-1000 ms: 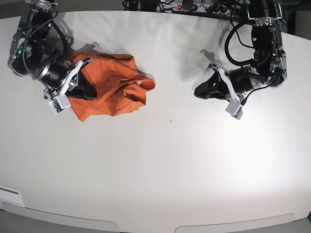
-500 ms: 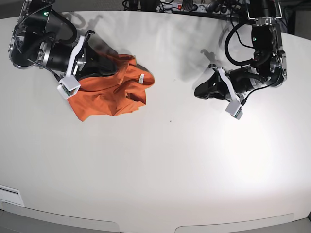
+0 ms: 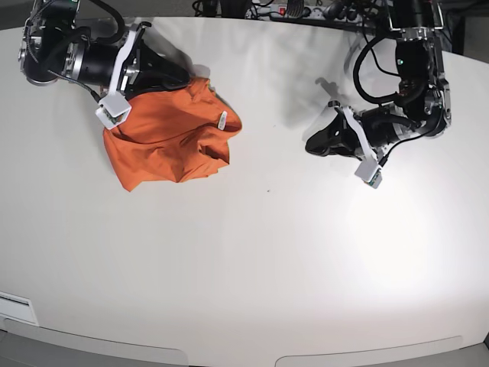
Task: Fold the T-shirt properly
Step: 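Press and smooth the folded bundle with the right gripper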
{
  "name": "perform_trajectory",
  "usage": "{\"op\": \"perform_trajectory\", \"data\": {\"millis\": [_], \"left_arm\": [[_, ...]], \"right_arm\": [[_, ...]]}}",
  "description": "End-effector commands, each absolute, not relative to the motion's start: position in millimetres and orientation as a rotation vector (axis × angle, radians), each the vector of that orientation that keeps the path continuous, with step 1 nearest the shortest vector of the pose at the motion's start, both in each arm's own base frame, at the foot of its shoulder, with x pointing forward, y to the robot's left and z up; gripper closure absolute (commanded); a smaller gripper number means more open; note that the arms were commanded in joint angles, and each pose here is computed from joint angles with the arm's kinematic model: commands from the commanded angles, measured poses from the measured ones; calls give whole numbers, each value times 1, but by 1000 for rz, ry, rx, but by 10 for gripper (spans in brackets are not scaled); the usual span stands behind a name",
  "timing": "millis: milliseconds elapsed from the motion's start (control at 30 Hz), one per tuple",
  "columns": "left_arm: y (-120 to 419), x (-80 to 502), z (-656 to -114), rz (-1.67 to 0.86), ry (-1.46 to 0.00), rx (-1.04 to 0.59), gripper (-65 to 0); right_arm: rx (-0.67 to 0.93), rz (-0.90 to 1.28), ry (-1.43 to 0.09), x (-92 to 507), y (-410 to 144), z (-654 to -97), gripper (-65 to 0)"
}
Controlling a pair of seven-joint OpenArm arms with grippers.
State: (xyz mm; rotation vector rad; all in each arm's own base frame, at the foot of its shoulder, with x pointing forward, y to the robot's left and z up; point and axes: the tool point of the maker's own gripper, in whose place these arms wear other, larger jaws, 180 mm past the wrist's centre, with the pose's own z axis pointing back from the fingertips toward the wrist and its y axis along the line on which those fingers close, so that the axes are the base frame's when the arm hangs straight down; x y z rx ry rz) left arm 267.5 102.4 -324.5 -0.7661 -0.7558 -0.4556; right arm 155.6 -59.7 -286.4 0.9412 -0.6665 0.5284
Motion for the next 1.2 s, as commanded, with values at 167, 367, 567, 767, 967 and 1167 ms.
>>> {"op": "perform_trajectory", "data": {"millis": [167, 367, 567, 767, 967, 1167], "left_arm": [[100, 275, -307, -470, -820, -792, -1], [100, 275, -308, -470, -818, -791, -1], [100, 275, -308, -470, -817, -791, -1], [99, 274, -308, -470, -815, -793, -1], [99, 274, -308, -470, -816, -792, -1], [99, 274, -308, -470, -815, -792, -1]], "right_arm": [[1045, 604, -674, 150, -31, -272, 0], [1149, 718, -639, 139, 4, -263, 0], [1243, 796, -629, 130, 35, -252, 0], [1158, 786, -754, 163, 46, -246, 0], [1018, 710, -920, 202, 53, -244, 0], [1079, 768, -904, 192, 64, -235, -428]]}}
